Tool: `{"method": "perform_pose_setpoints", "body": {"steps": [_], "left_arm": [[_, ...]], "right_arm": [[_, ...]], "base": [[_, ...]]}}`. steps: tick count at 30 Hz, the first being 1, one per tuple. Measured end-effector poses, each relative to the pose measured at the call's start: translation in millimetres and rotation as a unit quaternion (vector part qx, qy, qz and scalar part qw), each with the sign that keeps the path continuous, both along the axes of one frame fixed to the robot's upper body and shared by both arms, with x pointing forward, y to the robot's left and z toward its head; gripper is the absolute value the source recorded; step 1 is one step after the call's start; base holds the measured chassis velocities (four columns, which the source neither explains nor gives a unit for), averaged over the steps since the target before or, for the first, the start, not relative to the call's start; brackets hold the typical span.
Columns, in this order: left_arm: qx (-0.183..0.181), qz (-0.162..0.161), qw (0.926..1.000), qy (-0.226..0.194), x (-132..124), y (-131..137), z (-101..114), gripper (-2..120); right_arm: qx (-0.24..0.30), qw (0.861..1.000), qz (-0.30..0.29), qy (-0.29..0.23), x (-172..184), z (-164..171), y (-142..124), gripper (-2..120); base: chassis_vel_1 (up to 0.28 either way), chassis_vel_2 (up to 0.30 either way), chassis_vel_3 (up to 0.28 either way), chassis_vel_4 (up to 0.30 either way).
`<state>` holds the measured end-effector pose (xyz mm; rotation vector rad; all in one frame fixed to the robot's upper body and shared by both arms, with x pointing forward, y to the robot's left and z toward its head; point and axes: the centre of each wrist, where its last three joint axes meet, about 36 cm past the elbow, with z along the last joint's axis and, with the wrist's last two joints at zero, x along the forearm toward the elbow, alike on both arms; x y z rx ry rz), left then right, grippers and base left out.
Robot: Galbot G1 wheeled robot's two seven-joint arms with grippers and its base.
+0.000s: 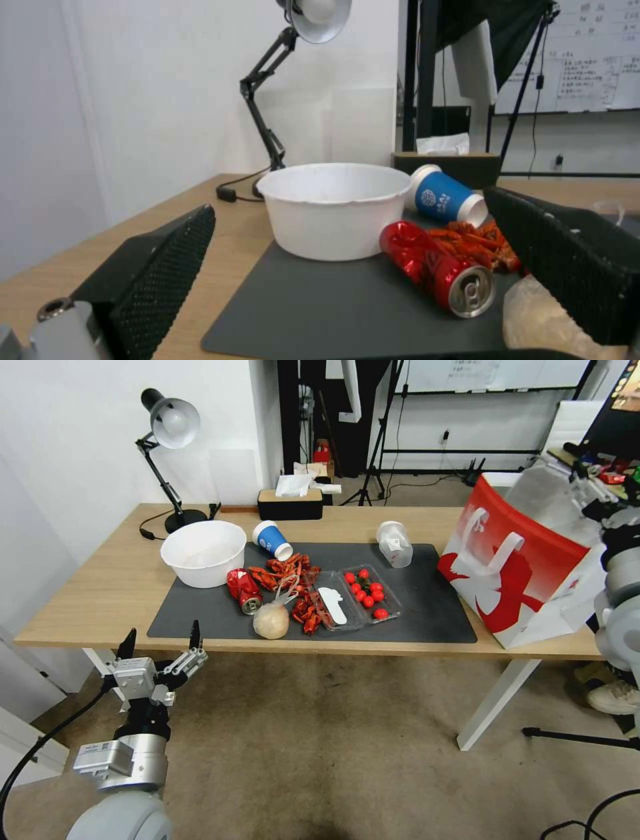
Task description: Pick up the trash from the table and place it into the takeout bag.
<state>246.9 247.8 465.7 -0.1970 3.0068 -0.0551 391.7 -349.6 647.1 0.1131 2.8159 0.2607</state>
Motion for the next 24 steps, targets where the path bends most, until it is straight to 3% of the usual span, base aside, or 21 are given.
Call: {"method": "perform_pose_setpoints", "body": {"steps": [7, 11, 13, 17, 19, 20, 23, 24], "left_arm": [[-0.001, 0.001, 1.0000, -0.002, 2, 1, 0, 100], [-0.001, 0.001, 1.0000, -0.001, 1, 1, 0, 100], [-0.002, 0.001, 1.0000, 0.002, 0, 1, -1, 100], [-0.002, 0.001, 1.0000, 0.003, -1, 1, -1, 100], [-0.002, 0.001, 1.0000, 0.003, -2, 1, -2, 100], [-0.002, 0.001, 1.0000, 0.003, -2, 1, -2, 100], [-0.001, -0.001, 1.0000, 0.005, -4, 0, -4, 100], [-0.001, -0.001, 1.0000, 0.005, -4, 0, -4, 100]], "right_arm": [[-0.004, 0.996, 0.094, 0.003, -24, -18, 28, 100], [-0.004, 0.993, 0.117, 0.019, -33, -34, 38, 100], [-0.006, 0.990, 0.132, 0.041, -46, -64, 50, 100], [-0.010, 0.990, 0.132, 0.042, -54, -84, 56, 100], [-0.024, 0.990, 0.127, 0.052, -65, -122, 60, 100], [-0.024, 0.990, 0.127, 0.052, -65, -122, 60, 100], [-0.030, 0.990, 0.123, 0.055, -84, -172, 61, 100], [-0.030, 0.990, 0.123, 0.055, -84, -172, 61, 100]], "base": [[0.000, 0.000, 0.000, 0.000], [0.000, 0.000, 0.000, 0.000], [0.000, 0.000, 0.000, 0.000], [0.000, 0.000, 0.000, 0.000], [0.000, 0.000, 0.000, 0.000], [0.000, 0.000, 0.000, 0.000], [0.000, 0.000, 0.000, 0.000], [0.000, 0.000, 0.000, 0.000]]}}
